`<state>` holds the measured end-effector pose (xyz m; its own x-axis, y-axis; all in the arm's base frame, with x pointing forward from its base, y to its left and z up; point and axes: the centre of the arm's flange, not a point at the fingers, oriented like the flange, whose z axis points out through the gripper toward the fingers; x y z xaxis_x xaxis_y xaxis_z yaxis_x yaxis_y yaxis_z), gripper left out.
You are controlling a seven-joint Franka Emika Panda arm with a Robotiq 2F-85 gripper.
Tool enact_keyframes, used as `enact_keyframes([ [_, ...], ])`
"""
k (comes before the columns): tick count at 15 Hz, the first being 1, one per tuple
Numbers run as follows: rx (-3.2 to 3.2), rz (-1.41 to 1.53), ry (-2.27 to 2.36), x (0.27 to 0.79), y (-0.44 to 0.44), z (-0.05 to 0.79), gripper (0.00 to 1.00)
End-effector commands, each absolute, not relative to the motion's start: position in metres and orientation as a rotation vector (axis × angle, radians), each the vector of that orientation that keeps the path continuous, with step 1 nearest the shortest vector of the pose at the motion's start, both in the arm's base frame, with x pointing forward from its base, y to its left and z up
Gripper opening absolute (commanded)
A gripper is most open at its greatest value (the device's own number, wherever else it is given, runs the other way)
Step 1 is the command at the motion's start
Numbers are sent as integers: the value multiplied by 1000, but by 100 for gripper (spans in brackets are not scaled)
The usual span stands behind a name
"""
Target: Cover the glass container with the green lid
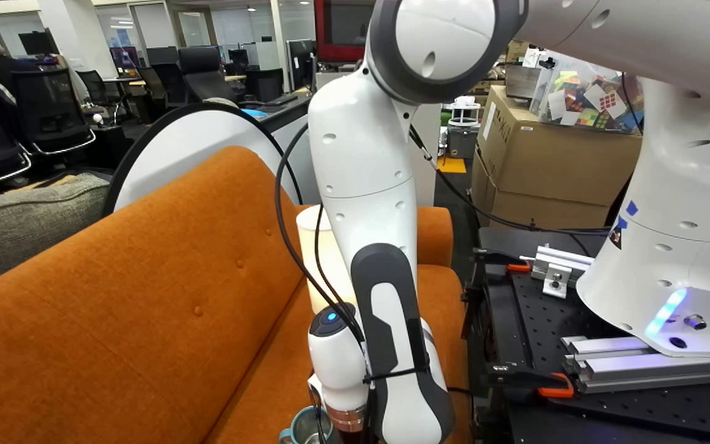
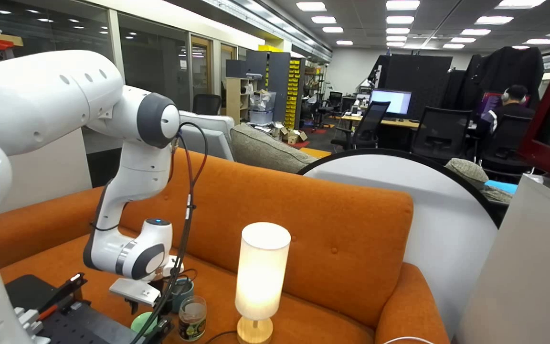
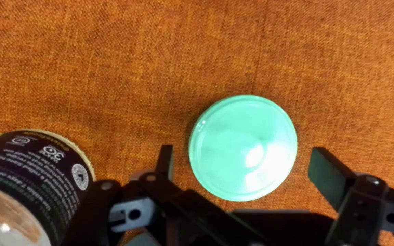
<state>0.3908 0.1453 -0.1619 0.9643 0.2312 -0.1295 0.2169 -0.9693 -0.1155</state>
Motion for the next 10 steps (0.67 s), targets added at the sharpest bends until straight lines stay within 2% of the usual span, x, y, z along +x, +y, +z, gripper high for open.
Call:
enact_keyframes([
  [1,-3036,205,-342,390,156,-174,100],
  [10,-3053,233,-386,395,159,-197,100],
])
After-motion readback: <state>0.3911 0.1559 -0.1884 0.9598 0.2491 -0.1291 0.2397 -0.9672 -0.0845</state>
